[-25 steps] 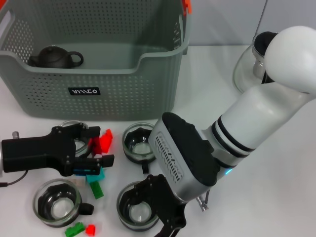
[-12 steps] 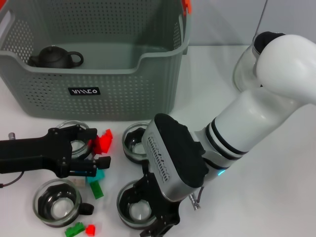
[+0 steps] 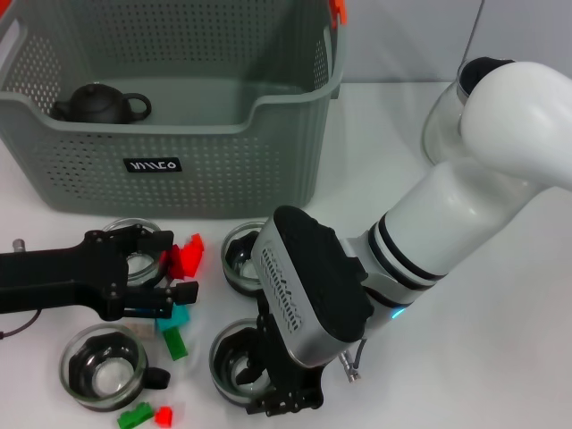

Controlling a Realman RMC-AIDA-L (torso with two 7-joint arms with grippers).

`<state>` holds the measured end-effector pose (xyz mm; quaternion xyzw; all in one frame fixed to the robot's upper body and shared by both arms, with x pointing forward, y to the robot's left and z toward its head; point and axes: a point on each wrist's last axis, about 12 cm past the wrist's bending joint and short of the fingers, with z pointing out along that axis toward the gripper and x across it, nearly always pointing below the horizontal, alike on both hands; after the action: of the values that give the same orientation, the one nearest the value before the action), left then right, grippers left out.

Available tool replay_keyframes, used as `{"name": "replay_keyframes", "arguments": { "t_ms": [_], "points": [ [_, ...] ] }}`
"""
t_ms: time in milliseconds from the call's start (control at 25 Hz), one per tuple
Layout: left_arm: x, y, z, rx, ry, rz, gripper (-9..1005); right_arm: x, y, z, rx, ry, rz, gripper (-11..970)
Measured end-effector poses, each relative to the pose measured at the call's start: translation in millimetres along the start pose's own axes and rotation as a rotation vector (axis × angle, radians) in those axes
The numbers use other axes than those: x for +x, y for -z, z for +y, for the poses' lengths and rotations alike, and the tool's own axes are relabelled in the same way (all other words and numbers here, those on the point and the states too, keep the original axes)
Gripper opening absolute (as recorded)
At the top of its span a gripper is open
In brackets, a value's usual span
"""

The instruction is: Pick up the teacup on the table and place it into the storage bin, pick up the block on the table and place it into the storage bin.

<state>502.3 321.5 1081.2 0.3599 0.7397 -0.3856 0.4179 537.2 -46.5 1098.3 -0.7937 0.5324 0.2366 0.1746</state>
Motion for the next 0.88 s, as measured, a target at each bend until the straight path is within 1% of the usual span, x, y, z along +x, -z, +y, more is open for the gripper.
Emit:
{"name": "replay_keyframes", "arguments": {
  "t_ms": [240, 680, 880],
  "points": [
    [1, 0, -0.4, -0.001, -0.001, 0.000, 949, -1, 1, 1.3, -0.014, -0.014, 0.007, 204],
    [2, 1, -1.0, -0.001, 0.001, -0.001, 949, -1, 5, 3.1, -0.020, -0.051, -0.003, 65],
    [4, 4, -2.7, -0.001, 0.003, 0.000, 949, 0, 18, 4.7, -0.018, -0.097, -0.039, 64]
  ]
}}
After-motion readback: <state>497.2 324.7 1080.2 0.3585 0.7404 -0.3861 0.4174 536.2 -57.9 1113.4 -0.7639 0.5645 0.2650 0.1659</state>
